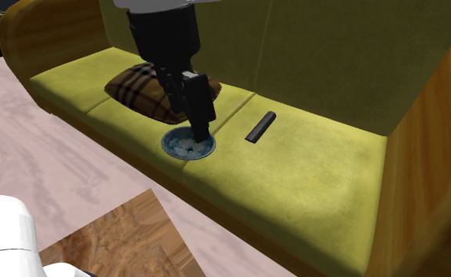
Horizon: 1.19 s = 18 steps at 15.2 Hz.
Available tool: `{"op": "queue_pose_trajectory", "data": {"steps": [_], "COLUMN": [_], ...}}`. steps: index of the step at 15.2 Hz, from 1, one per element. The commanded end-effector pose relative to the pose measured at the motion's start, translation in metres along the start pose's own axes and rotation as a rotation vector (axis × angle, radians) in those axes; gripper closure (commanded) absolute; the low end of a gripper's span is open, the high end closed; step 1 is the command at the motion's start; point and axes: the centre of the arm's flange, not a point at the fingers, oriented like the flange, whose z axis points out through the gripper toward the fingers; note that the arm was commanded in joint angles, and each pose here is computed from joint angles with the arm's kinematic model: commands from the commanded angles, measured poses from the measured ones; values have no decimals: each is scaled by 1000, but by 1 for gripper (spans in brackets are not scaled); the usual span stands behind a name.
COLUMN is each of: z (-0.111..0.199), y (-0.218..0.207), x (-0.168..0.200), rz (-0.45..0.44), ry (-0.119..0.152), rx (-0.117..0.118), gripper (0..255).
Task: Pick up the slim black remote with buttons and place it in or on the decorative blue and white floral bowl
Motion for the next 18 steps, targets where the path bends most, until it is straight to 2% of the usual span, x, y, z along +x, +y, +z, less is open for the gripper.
{"op": "queue_pose_trajectory", "data": {"steps": [1,18], "z": [0,125], "y": [0,-64], "x": [0,177], "rz": [0,-189], "ry": [0,-43], "rx": [0,96], "gripper": [0,0]}}
